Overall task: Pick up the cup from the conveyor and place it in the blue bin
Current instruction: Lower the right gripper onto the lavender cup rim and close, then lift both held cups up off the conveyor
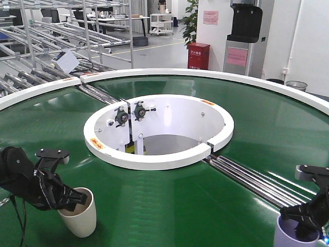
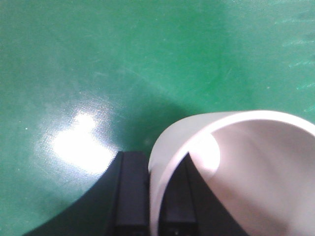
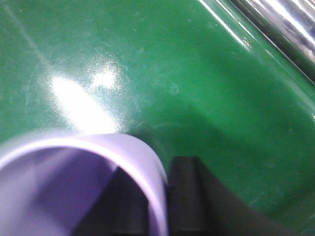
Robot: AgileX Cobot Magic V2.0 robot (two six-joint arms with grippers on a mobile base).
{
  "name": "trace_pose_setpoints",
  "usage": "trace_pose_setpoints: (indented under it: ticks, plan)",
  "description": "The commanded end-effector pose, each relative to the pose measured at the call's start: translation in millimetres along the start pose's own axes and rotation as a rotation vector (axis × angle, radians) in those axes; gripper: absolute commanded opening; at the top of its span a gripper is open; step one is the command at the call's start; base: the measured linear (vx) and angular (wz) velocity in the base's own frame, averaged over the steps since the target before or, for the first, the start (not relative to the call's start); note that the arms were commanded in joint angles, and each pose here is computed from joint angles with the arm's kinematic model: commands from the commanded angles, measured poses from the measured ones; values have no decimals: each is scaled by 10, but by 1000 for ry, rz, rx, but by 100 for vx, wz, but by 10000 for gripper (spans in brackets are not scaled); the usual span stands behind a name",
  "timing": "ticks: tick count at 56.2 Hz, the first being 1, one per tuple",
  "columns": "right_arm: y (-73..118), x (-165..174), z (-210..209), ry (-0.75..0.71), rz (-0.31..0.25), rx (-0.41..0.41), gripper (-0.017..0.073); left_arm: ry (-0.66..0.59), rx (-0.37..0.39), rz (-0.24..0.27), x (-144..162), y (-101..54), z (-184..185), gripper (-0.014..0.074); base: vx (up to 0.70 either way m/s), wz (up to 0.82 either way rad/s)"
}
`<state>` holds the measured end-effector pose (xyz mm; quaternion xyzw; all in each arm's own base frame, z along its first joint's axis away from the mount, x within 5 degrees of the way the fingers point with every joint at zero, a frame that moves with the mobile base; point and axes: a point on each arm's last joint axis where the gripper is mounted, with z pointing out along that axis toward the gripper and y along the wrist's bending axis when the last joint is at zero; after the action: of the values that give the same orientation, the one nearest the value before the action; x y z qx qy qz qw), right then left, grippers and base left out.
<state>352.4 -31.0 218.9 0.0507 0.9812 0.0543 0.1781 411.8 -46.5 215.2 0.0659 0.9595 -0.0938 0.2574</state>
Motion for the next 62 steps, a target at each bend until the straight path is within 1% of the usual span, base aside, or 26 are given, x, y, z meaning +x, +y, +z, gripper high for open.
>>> trace_pose_setpoints:
  ticks: [1, 6, 10, 16, 20, 25, 27, 30, 36, 39, 41, 44, 46, 48, 49, 52, 55, 57, 60, 62]
  plan:
    - [20, -120, -228, -112, 2, -2, 55, -129, 5, 6, -194, -79, -279, 62, 0, 0]
    - [27, -112, -227, -104, 8, -9, -12, -126, 7, 6, -192, -83, -289, 62, 0, 0]
    - [40, -87, -225, -76, 8, -23, -15, -134, 8, 6, -201, -90, -325, 62, 0, 0]
    - [62, -71, -259, -67, -15, -42, -12, -162, 8, 10, -226, -111, -442, 62, 0, 0]
    - [90, -93, -364, -119, -28, -57, -10, -188, 8, 16, -247, -130, -552, 62, 0, 0]
    - [157, -144, -579, -241, -15, -87, -9, -252, 5, 23, -292, -164, -766, 62, 0, 0]
    - [215, -163, -693, -301, -22, -94, -9, -282, 6, 24, -309, -181, -862, 62, 0, 0]
    - [327, -171, -845, -376, -58, -101, -9, -327, 12, 20, -332, -210, -1007, 62, 0, 0]
    - [656, -190, -1169, -513, -165, -126, -9, -406, 31, 8, -355, -272, -1281, 62, 0, 0]
    - [839, -202, -1342, -562, -208, -148, -9, -446, 30, 22, -352, -303, -1458, 62, 0, 0]
    - [955, -209, -1487, -597, -225, -162, -9, -460, 28, 37, -346, -315, -1525, 62, 0, 0]
    - [1080, -205, -1713, -646, -234, -176, -9, -497, 23, 75, -322, -351, -1715, 62, 0, 0]
    - [1146, -197, -1870, -683, -244, -176, -9, -525, 15, 110, -299, -373, -1838, 62, 0, 0]
    - [1182, -185, -1997, -718, -252, -170, -9, -553, 8, 135, -265, -394, -1959, 62, 0, 0]
    - [1200, -171, -2090, -745, -255, -165, -9, -561, 8, 139, -258, -400, -1988, 62, 0, 0]
    - [1218, -121, -2287, -802, -244, -160, -9, -621, -7, 173, -156, -436, -2214, 62, 0, 0]
    - [1196, -27, -2472, -858, -205, -178, -9, -685, -27, 198, -35, -462, -2416, 62, 0, 0]
    - [1166, 41, -2565, -888, -190, -186, -9, -718, -37, 209, 38, -475, -2517, 62, 0, 0]
    - [1120, 154, -2678, -935, -196, -186, -9, -772, -44, 217, 202, -508, -2718, 62, 0, 0]
    - [1075, 263, -2747, -971, -211, -177, -9, -785, -35, 212, 327, -528, -2795, 62, 0, 0]
